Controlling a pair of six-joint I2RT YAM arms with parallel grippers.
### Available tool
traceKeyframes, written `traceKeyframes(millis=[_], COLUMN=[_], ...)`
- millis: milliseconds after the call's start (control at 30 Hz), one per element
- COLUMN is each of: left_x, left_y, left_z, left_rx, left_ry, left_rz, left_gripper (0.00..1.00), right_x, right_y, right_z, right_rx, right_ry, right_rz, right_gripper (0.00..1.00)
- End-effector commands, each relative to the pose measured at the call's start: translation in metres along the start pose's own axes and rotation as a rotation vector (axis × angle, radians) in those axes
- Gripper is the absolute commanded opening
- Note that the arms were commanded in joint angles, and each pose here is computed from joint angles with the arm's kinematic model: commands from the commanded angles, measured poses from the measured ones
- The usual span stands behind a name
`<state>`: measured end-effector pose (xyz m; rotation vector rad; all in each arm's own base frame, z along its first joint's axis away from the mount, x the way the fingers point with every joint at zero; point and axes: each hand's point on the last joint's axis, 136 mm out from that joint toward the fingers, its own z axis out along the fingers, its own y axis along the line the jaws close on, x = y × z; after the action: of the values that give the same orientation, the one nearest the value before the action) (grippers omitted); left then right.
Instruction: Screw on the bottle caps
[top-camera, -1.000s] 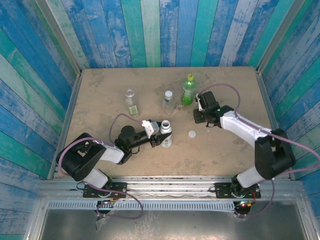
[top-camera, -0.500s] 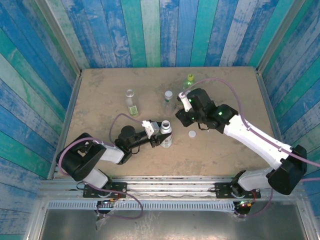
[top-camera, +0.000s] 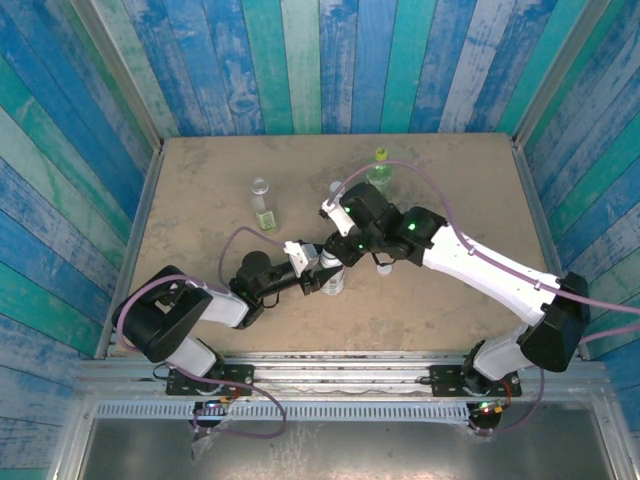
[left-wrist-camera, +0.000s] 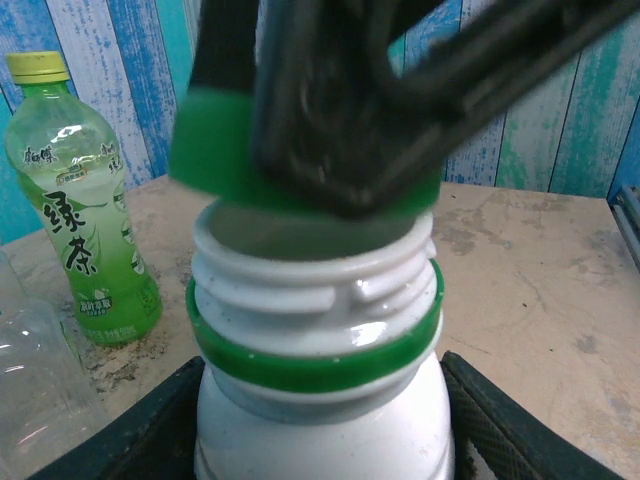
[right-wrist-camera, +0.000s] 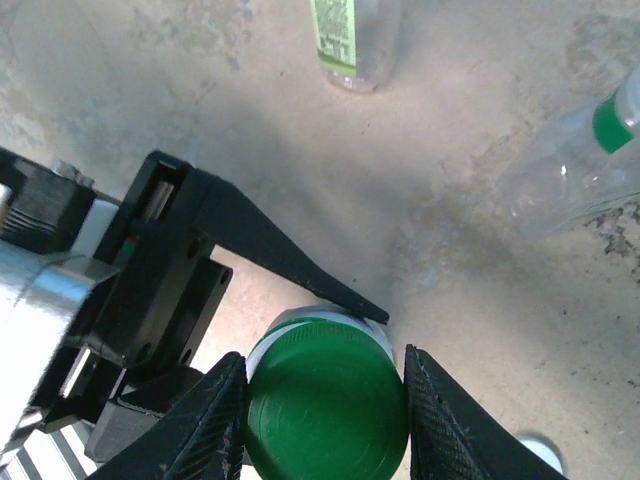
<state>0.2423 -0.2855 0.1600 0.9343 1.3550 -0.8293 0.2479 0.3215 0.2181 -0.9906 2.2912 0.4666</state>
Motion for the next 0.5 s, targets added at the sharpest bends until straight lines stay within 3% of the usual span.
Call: traceKeyframes(millis=[0,467], left_x=[0.011,0.012], left_y=[0.0,0.0], left_z=[0.0,0.0], left_rx=[-0.006,-0.004], left_ry=[0.039,0.043], left_rz=[0.0,-0.002], left_gripper=[0.56,0.56], right_x=[0.002,0.023], right_y=[0.003,0.011], right_z=[0.001,0.011], right_rx=[0.0,0.021], right_ry=[0.029,0.135], right_rz=[-0.032,-0.167], right_gripper=[0.41,0.4])
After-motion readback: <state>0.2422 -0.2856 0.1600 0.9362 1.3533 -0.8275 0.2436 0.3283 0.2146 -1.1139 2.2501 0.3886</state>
